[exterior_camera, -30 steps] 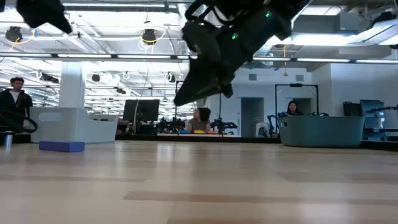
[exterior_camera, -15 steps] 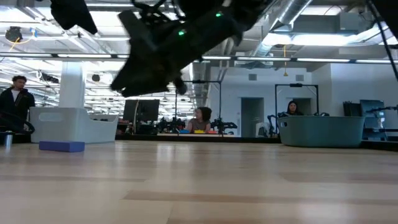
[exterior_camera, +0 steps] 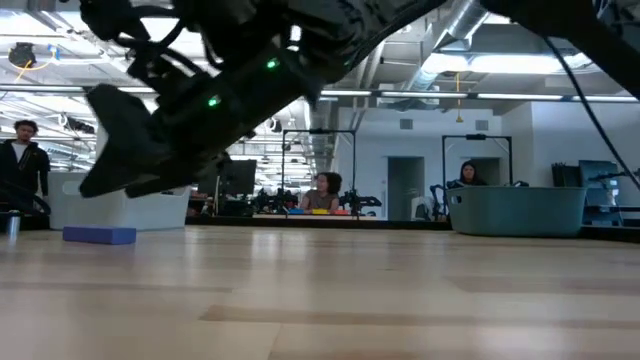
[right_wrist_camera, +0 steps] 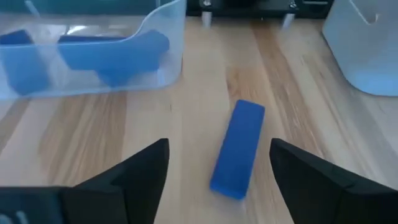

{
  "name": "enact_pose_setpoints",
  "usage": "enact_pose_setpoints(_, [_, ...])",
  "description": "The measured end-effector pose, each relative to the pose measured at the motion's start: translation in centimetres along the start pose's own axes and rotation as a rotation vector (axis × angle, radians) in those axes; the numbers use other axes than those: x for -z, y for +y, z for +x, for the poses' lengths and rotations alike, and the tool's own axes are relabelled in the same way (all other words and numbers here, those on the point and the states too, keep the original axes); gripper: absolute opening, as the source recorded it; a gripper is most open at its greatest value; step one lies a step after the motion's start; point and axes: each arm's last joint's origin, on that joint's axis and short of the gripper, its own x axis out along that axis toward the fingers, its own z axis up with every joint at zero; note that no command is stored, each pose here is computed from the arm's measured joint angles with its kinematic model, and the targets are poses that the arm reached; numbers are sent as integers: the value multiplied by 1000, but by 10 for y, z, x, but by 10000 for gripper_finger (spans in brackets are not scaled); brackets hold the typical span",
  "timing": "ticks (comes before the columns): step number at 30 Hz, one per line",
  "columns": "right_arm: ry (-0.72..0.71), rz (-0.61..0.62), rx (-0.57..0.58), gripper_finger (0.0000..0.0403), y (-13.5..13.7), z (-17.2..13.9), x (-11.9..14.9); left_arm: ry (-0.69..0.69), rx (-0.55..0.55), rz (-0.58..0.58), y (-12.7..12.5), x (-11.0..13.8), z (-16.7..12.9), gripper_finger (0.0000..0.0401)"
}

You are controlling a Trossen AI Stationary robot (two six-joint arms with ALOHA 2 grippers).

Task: Sort & place blocks by color
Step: Put the blue block into the transparent bin

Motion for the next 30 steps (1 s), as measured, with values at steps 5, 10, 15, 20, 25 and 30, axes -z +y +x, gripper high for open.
enact_pose_setpoints(5, [-10, 32, 2, 303, -2, 20, -1, 21, 11, -23, 12, 12, -17, 242])
enact_pose_setpoints(10, [36, 85, -29, 304, -6, 32, 11, 42, 13, -15, 21, 22, -28, 242])
enact_pose_setpoints(15, [118, 153, -12, 294, -10, 33, 19, 48, 8, 21, 25, 26, -32, 242])
enact_pose_setpoints(20, [180, 144, 11, 236, -17, 32, 23, 46, 5, 54, 25, 26, -32, 242])
enact_pose_setpoints(25, [193, 182, 16, 104, -23, 30, 21, 43, -2, 20, 25, 26, -32, 242])
enact_pose_setpoints(30, [214, 243, 16, 78, -36, 19, 8, 7, -80, -123, 27, 25, -32, 242])
